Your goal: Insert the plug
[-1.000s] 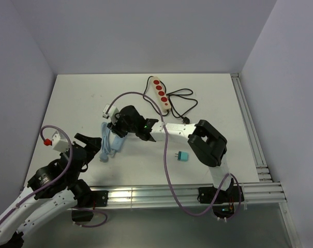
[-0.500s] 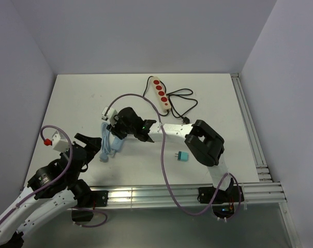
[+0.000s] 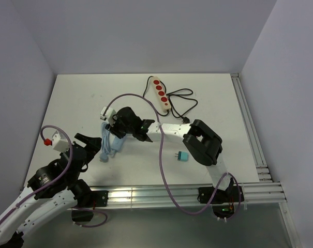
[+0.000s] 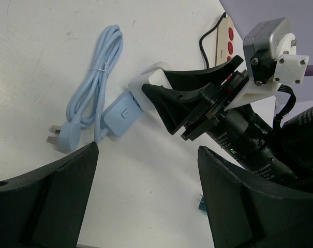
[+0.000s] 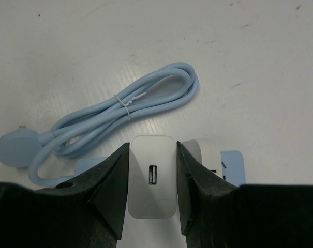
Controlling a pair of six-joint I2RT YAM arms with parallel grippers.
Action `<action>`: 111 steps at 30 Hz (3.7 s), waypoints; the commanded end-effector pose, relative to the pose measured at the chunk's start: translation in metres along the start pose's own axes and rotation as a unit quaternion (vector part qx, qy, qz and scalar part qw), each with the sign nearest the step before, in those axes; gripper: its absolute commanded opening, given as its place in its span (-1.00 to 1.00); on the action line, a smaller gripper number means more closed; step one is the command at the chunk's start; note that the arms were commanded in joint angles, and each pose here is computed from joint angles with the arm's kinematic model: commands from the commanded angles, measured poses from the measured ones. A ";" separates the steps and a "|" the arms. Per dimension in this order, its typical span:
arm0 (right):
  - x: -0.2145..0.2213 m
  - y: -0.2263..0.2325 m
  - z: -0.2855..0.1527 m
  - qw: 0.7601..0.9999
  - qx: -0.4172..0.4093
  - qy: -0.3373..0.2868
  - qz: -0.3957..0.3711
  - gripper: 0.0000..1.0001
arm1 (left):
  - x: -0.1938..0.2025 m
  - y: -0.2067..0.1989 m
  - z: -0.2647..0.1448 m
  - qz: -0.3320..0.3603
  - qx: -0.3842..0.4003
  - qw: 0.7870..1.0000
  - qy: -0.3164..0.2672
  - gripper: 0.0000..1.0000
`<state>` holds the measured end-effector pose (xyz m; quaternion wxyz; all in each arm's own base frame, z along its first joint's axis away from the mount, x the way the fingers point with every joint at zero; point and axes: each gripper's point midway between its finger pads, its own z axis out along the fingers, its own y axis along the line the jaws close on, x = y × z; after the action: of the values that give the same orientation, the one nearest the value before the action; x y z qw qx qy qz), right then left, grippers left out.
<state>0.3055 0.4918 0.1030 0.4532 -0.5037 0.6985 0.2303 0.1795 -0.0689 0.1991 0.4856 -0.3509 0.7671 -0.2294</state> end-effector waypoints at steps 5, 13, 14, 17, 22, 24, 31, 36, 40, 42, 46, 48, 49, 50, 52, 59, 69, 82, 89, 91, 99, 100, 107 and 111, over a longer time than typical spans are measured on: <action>0.000 0.004 -0.008 1.000 -0.001 -0.001 0.006 -1.00 | -0.006 -0.008 -0.002 -0.007 0.015 1.000 -0.008 0.66; 0.000 0.005 -0.016 1.000 0.000 -0.006 0.012 -1.00 | -0.006 -0.008 -0.002 -0.005 0.013 1.000 -0.007 0.66; 0.000 0.006 -0.016 1.000 -0.001 -0.004 0.014 -1.00 | -0.006 -0.008 -0.002 -0.005 0.013 1.000 -0.006 0.66; -0.001 0.006 -0.017 1.000 0.000 -0.008 0.017 -1.00 | -0.004 -0.009 -0.002 -0.007 0.015 1.000 -0.005 0.66; 0.010 0.007 -0.007 1.000 -0.005 0.007 0.017 -1.00 | -0.002 -0.010 -0.001 -0.004 0.013 1.000 0.000 0.66; 0.021 0.005 -0.001 1.000 -0.005 0.020 0.024 -1.00 | -0.004 -0.009 -0.002 -0.006 0.011 1.000 -0.003 0.66; 0.059 0.010 -0.008 0.998 0.005 0.026 0.049 -1.00 | -0.005 -0.010 -0.002 -0.009 0.020 1.000 -0.004 0.66; 0.057 0.010 0.009 0.998 -0.004 0.037 0.049 -1.00 | -0.004 -0.011 -0.002 -0.004 0.016 1.000 -0.002 0.66; 0.085 0.017 0.003 0.997 -0.004 0.054 0.053 -1.00 | -0.003 -0.009 -0.002 -0.002 0.013 1.000 -0.001 0.66; 0.100 0.020 -0.007 0.997 0.000 0.057 0.060 -1.00 | -0.005 -0.008 -0.002 -0.004 0.014 1.000 -0.005 0.66; 0.112 0.021 -0.015 0.996 0.007 0.062 0.063 -1.00 | -0.003 -0.007 -0.001 -0.005 0.015 1.000 -0.004 0.66; 0.115 0.023 -0.017 0.996 0.008 0.059 0.066 -1.00 | 0.000 -0.007 0.001 -0.004 0.013 1.000 -0.001 0.66; 0.114 0.022 -0.017 0.996 0.009 0.055 0.068 -1.00 | 0.000 -0.007 0.001 -0.004 0.012 1.000 0.001 0.66; 0.115 0.023 -0.015 0.996 0.007 0.056 0.070 -1.00 | 0.001 -0.007 0.002 -0.003 0.009 1.000 0.001 0.66; 0.104 0.021 -0.009 0.996 0.006 0.050 0.069 -1.00 | 0.004 -0.009 0.003 -0.003 0.012 1.000 0.005 0.66; 0.121 0.025 0.005 0.995 -0.005 0.079 0.062 -1.00 | 0.011 -0.004 0.008 -0.004 -0.001 1.000 0.012 0.65; 0.142 0.027 -0.002 0.993 0.003 0.092 0.077 -1.00 | 0.016 -0.007 0.011 -0.008 0.004 1.000 0.018 0.64; 0.174 0.043 0.008 0.988 -0.006 0.121 0.097 -1.00 | 0.010 -0.007 0.006 -0.013 0.011 1.000 0.014 0.63; 0.212 0.054 -0.014 0.983 0.003 0.140 0.117 -1.00 | 0.006 -0.008 0.003 -0.012 0.015 1.000 0.008 0.62; 0.205 0.051 -0.015 0.984 0.006 0.132 0.117 -1.00 | 0.004 -0.008 0.001 -0.012 0.017 1.000 0.007 0.62; 0.217 0.054 -0.003 0.983 0.007 0.152 0.106 -1.00 | 0.009 -0.008 0.002 -0.023 0.026 0.999 0.015 0.61; 0.215 0.053 0.001 0.983 0.008 0.150 0.105 -1.00 | 0.010 -0.007 0.003 -0.019 0.022 0.999 0.016 0.61; 0.248 0.063 -0.017 0.977 0.012 0.166 0.135 -1.00 | 0.010 -0.008 0.002 -0.022 0.027 0.999 0.016 0.61; 0.248 0.065 -0.016 0.976 0.016 0.168 0.135 -1.00 | 0.006 -0.008 0.001 -0.017 0.025 0.999 0.012 0.62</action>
<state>0.3031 0.4779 0.0777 0.5689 -0.3717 0.6618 0.3165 0.1789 -0.0790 0.1840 0.4705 -0.3454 0.7746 -0.2435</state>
